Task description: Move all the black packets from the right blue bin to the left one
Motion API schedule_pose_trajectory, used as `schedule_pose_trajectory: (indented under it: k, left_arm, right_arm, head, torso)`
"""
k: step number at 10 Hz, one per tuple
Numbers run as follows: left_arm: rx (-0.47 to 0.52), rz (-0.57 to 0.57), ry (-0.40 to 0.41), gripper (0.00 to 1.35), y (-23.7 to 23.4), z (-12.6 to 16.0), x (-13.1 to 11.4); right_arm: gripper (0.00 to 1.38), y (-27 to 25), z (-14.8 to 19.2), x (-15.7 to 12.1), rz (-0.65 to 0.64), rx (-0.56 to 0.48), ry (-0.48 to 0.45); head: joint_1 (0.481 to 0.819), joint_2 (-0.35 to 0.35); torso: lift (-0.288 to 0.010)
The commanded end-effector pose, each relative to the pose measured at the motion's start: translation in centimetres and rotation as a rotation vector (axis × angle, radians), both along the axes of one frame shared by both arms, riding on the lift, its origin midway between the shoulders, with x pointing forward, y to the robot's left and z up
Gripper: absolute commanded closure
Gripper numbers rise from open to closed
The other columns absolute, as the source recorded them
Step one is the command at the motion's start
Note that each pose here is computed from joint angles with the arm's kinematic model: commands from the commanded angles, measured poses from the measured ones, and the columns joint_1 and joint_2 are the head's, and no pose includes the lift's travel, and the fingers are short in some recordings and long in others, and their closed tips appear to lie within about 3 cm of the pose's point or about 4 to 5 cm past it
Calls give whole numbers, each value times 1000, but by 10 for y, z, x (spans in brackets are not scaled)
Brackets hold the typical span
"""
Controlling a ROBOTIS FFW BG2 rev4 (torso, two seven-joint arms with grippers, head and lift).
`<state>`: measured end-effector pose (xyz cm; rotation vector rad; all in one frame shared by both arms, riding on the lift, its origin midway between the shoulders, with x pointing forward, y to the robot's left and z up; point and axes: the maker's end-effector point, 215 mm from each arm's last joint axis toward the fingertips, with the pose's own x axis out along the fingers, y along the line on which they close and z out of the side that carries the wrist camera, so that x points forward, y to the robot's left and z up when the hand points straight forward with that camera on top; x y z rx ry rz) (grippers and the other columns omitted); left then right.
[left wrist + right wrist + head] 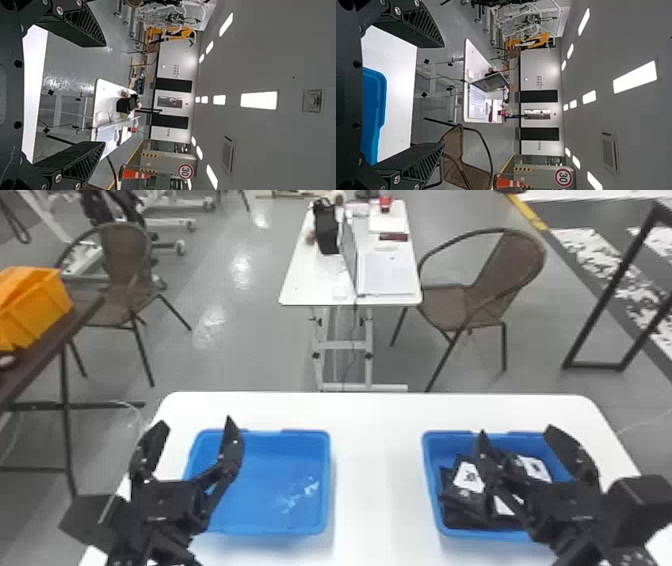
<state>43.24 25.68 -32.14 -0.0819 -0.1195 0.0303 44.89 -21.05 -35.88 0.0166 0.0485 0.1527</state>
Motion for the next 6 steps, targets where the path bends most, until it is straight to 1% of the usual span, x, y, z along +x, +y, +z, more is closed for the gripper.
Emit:
schedule_pose_trajectory:
  k: [1, 6]
  left_arm:
    - [-6, 2, -11, 151, -1, 1, -1]
    - [-20, 1, -5, 151, -1, -2, -1]
  right_arm:
    - [140, -1, 0, 0, -5, 4, -1]
    - [140, -1, -1, -1, -10, 8, -1]
  head:
    - [695, 59]
    - [695, 57]
  torso:
    - [0]
    - [0]
